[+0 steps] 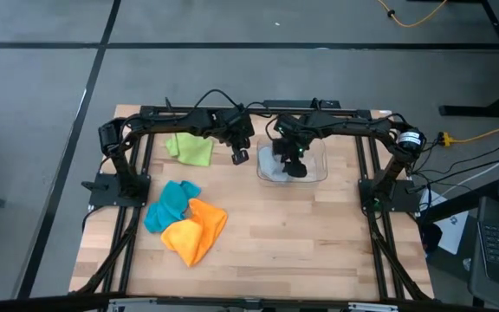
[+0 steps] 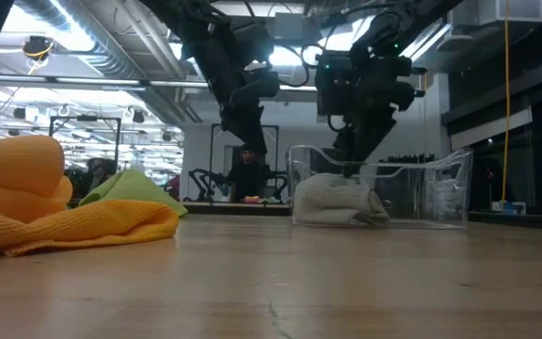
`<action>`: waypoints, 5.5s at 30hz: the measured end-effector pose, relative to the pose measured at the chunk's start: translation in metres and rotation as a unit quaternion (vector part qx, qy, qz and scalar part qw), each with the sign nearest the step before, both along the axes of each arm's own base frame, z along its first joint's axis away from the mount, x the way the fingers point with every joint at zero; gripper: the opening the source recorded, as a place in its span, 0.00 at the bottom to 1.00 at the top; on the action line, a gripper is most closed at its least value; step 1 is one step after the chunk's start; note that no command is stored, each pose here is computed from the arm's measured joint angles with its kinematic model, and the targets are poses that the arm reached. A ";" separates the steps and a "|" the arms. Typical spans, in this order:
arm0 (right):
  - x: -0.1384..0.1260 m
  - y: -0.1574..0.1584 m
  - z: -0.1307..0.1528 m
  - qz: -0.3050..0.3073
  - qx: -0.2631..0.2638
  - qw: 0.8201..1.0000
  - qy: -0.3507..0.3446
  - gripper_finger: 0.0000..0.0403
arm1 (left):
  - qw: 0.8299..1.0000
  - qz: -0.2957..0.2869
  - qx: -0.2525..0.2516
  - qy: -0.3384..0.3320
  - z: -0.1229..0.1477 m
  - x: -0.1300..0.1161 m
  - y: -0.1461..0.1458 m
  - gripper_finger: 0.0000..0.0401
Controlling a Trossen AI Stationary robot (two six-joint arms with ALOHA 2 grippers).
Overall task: Fold microfiber towels
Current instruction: Put the folded gray microfiber into the transparent bin
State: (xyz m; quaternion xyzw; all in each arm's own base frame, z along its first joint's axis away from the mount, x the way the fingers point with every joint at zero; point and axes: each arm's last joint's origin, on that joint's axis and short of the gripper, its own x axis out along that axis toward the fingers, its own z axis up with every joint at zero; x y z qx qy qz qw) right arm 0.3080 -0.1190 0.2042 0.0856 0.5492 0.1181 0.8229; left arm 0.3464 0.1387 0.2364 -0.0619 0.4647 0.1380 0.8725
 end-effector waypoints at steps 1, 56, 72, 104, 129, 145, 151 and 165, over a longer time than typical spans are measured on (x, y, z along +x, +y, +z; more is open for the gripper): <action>0.000 0.001 0.000 0.003 0.007 1.000 -0.002 0.54 | 1.000 0.002 0.003 0.001 0.000 0.000 0.000 0.02; 0.029 0.034 -0.061 0.048 -0.050 0.993 0.093 0.51 | 1.000 0.007 0.010 0.000 0.000 0.000 0.001 0.02; 0.025 0.034 -0.053 0.050 -0.064 0.992 0.094 0.04 | 1.000 0.006 0.011 0.000 0.000 0.000 0.001 0.02; 0.030 0.017 0.042 0.026 -0.278 0.930 0.240 0.04 | 1.000 0.005 0.011 0.000 0.000 0.000 0.001 0.00; 0.006 0.034 0.019 0.033 -0.120 0.936 0.329 0.36 | 0.999 0.022 0.021 0.030 -0.015 -0.007 0.002 0.03; -0.026 0.046 0.068 -0.101 -0.114 0.955 0.253 0.41 | 0.999 0.023 0.024 0.022 -0.014 -0.006 0.003 0.01; -0.051 0.055 0.071 -0.148 -0.132 0.978 0.069 0.42 | 0.999 0.023 0.024 0.022 -0.014 -0.006 0.003 0.03; -0.041 0.043 0.005 -0.205 -0.197 0.957 -0.064 0.42 | 0.999 0.022 0.026 0.013 -0.013 -0.005 0.004 0.03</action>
